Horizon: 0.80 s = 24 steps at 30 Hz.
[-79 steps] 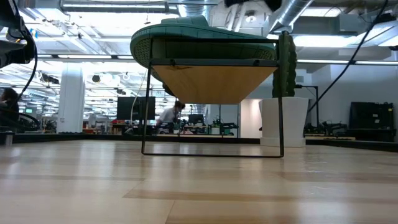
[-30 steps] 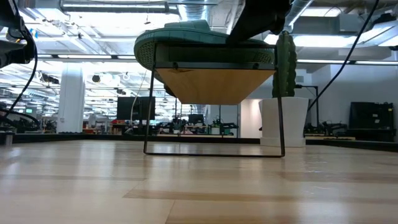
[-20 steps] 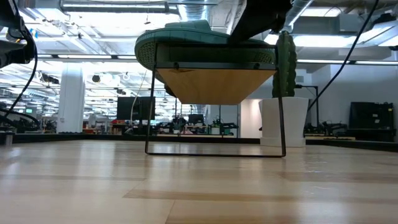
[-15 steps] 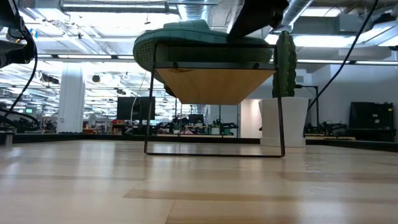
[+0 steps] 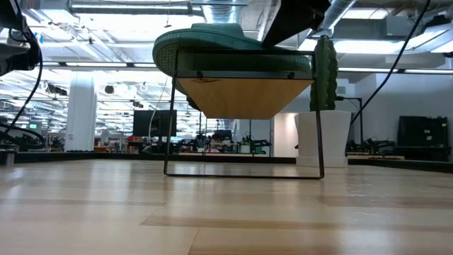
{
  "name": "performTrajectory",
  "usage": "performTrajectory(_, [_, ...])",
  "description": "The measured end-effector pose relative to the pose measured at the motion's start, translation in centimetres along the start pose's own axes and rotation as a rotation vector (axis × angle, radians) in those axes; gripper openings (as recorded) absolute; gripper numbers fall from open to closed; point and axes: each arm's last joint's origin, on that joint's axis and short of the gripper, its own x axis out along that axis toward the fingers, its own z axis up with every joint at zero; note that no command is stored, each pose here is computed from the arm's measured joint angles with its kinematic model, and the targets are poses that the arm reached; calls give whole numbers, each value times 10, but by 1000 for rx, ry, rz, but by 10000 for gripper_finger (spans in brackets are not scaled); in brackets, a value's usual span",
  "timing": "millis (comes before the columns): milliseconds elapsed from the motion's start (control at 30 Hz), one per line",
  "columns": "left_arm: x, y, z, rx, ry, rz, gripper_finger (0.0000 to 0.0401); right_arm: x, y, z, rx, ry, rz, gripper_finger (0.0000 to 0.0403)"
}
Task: Pick and place slides into the shelf
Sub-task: Adjust the black and green slippers
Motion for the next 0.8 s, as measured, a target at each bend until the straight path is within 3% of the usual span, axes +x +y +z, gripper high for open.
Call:
performTrajectory(333, [8, -13, -3, 54, 32, 8, 0, -1, 0, 0, -10, -6, -27, 0])
performTrajectory(500, [10, -16, -3, 65, 39, 10, 0, -10, 12, 2, -24, -100, -73, 0])
performTrajectory(800, [9, -16, -3, 47, 41, 5, 0, -40, 38, 30, -25, -326, 107, 0])
